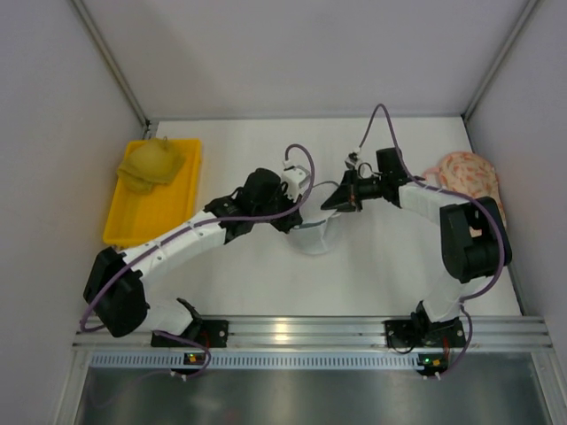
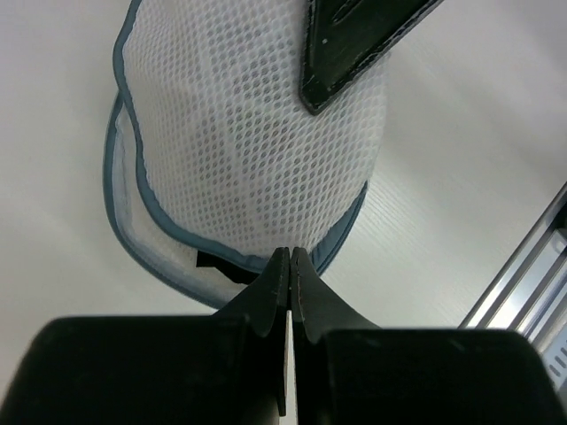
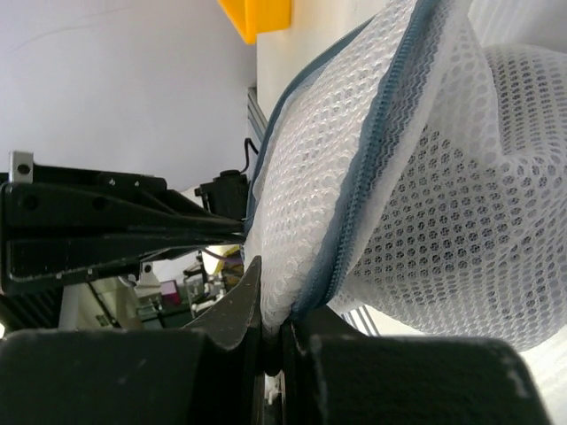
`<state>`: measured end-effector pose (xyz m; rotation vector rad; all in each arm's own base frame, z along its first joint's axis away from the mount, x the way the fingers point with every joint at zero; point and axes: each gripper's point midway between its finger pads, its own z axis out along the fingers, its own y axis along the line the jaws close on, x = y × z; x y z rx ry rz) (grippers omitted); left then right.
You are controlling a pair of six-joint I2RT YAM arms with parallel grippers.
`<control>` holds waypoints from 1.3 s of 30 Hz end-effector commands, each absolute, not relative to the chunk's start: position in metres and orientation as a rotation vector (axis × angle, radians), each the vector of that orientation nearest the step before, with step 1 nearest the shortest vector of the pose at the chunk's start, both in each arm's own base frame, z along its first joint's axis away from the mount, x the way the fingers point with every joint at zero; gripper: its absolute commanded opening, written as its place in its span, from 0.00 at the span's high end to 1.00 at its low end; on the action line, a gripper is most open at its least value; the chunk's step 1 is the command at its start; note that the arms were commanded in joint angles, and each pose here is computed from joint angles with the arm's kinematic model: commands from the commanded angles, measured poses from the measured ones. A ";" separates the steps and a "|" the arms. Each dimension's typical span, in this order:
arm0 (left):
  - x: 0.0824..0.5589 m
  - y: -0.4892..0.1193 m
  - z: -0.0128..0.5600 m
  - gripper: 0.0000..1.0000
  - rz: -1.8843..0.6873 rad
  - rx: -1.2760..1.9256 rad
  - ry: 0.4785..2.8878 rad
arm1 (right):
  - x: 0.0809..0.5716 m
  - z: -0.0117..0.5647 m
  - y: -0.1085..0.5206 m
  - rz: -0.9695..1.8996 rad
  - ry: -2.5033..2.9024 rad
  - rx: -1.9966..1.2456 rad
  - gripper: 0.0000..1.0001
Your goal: Place the bra in the laundry bag and zip it closed
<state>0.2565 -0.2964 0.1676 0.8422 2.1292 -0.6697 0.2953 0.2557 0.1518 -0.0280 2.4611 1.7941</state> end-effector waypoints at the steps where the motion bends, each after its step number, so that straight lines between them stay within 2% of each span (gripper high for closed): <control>1: 0.242 -0.270 0.156 1.00 -0.703 0.734 2.279 | 0.315 0.163 0.234 1.674 2.358 -0.079 1.00; 3: 0.247 -0.270 0.159 1.00 -0.713 0.705 2.270 | 0.305 0.160 0.233 1.690 2.393 -0.088 0.97; 4: 0.248 -0.270 0.161 1.00 -0.716 0.701 2.266 | 0.307 0.162 0.233 1.678 2.372 -0.128 0.89; 5: 0.249 -0.271 0.164 1.00 -0.724 0.703 2.256 | 0.297 0.156 0.229 1.656 2.413 -0.166 0.73; 7: 0.251 -0.273 0.167 1.00 -0.752 0.707 2.236 | 0.293 0.157 0.224 1.607 2.438 -0.215 0.55; 8: 0.251 -0.274 0.167 1.00 -0.758 0.721 2.232 | 0.286 0.154 0.218 1.580 2.461 -0.249 0.42; 11: 0.251 -0.277 0.169 1.00 -0.788 0.740 2.209 | 0.283 0.163 0.204 1.491 2.450 -0.314 0.24; 19: 0.260 -0.284 0.184 1.00 -0.817 0.728 2.160 | 0.290 0.209 0.167 1.131 2.296 -0.598 0.24; 25: 0.274 -0.287 0.194 1.00 -0.878 0.516 2.207 | 0.280 0.249 0.172 0.925 2.131 -0.714 0.24; 31: 0.302 -0.279 0.193 1.00 -0.803 0.408 2.205 | 0.251 0.238 0.219 0.790 2.066 -0.984 0.24; 34: 0.313 -0.277 0.193 1.00 -0.750 0.385 2.200 | 0.252 0.235 0.237 0.758 2.038 -1.048 0.25; 39: 0.314 -0.275 0.188 1.00 -0.810 0.282 2.248 | 0.254 0.232 0.270 0.714 2.008 -1.131 0.31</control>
